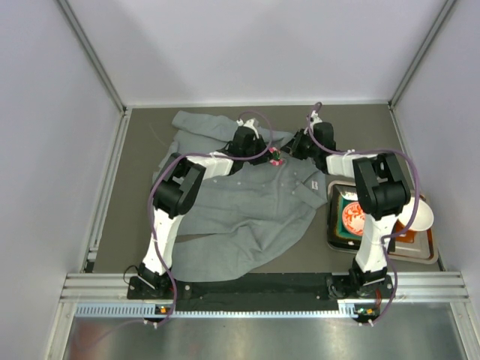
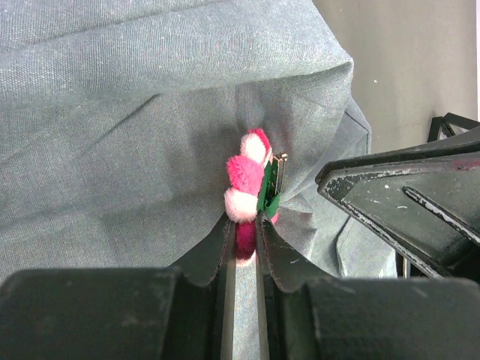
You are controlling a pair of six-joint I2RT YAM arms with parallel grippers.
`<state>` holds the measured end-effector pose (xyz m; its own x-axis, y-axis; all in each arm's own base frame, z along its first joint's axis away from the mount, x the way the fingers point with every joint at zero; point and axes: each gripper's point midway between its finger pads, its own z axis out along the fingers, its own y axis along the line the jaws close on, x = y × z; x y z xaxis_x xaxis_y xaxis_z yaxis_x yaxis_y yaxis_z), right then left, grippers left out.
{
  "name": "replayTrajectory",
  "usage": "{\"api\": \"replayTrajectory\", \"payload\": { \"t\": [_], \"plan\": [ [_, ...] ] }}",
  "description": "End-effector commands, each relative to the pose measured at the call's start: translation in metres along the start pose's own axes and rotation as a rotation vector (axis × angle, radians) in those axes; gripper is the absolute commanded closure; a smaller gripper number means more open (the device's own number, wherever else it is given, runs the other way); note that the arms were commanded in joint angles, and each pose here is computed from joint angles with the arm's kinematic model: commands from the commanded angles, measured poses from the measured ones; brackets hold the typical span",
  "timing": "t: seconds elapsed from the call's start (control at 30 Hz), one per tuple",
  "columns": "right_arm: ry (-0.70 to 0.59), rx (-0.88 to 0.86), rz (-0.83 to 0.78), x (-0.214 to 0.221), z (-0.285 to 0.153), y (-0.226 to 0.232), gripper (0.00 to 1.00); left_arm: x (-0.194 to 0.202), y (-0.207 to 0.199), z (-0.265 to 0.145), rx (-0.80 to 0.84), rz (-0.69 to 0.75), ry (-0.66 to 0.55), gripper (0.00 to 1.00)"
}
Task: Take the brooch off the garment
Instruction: Open the brooch with the flattened clothing.
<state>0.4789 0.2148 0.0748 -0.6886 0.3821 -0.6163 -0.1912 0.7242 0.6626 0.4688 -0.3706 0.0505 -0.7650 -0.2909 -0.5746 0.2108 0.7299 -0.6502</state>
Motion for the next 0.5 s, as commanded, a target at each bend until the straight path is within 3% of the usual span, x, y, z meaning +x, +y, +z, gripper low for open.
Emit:
{"api": "replayTrajectory", "payload": {
  "t": [0.0, 0.47],
  "plan": [
    [-0.041, -0.016, -0.032, -0.017, 0.002, 0.005, 0.9, 0.004, 0.002, 0.0, 0.025, -0.014, 0.005, 1.0],
    [0.024, -0.032, -0.01, -0.008, 0.025, -0.004, 0.96, 0.006, 0.01, 0.002, 0.041, -0.033, 0.009, 1.0]
  ]
}}
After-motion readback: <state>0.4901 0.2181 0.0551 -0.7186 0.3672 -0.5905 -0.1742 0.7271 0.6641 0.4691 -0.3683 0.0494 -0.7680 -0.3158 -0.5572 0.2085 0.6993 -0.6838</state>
